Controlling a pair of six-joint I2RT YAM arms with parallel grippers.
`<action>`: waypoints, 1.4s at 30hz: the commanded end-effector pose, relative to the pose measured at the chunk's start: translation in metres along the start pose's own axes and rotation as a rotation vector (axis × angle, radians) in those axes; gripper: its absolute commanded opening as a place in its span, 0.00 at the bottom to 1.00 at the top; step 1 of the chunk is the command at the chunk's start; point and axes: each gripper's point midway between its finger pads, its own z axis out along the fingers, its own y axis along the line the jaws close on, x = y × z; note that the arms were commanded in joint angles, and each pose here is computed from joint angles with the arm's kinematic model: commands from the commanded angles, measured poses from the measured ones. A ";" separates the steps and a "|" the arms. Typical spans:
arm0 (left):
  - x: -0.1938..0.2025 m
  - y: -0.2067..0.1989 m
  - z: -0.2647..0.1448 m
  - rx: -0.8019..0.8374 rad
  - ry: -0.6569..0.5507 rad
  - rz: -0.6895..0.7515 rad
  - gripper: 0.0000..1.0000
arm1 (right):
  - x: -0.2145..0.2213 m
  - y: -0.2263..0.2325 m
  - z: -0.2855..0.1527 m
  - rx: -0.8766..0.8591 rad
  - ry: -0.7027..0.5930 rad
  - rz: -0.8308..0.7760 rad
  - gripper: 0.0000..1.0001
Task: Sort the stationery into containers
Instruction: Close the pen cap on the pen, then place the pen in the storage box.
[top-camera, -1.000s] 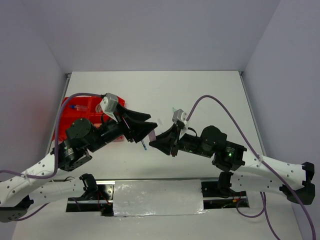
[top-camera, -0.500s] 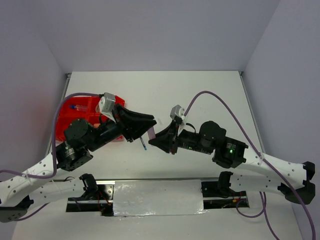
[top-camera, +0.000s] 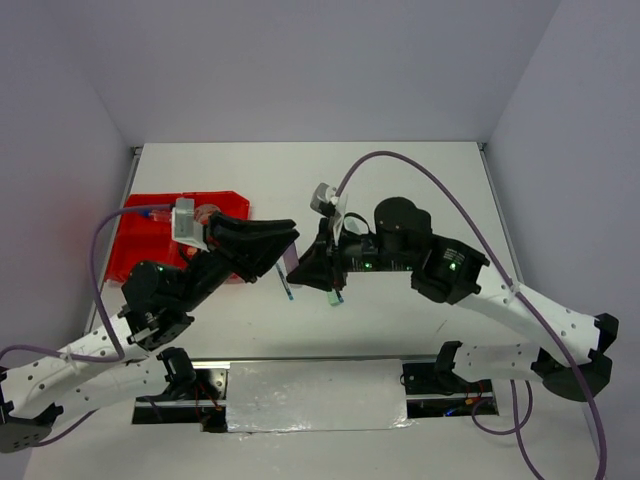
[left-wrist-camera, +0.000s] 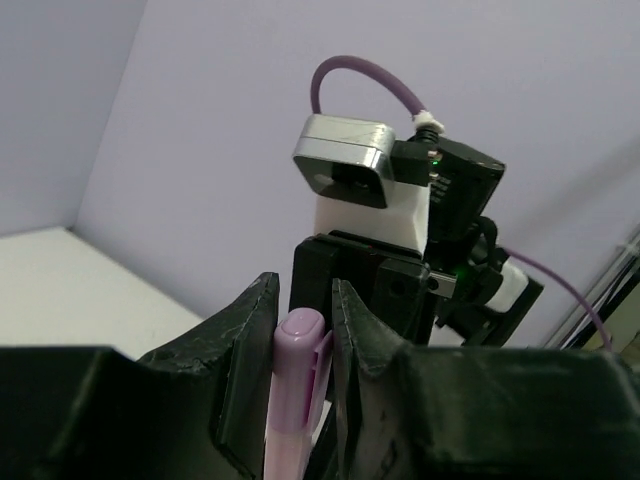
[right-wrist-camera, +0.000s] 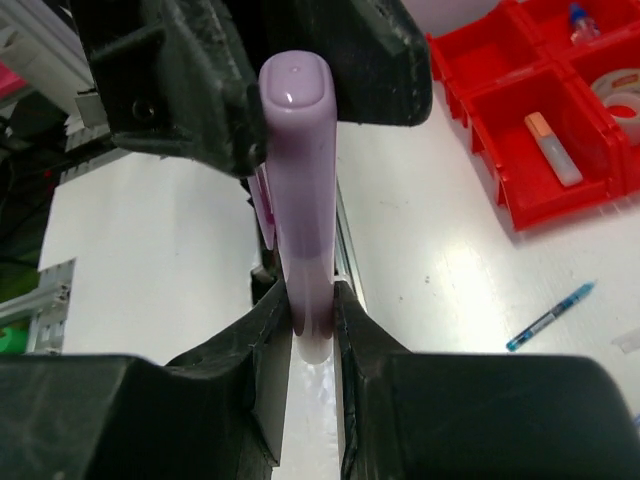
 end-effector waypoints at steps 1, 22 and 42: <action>0.151 0.031 -0.055 -0.056 0.513 -0.114 0.00 | -0.209 0.066 -0.063 -0.122 -0.637 -0.248 0.00; 0.065 0.045 -0.042 -0.318 0.373 0.075 0.55 | -0.088 0.036 -0.021 -0.162 -0.367 -0.146 0.00; 0.019 0.097 -0.070 -0.735 0.182 0.034 0.00 | -0.032 0.012 -0.007 -0.142 -0.267 -0.091 0.57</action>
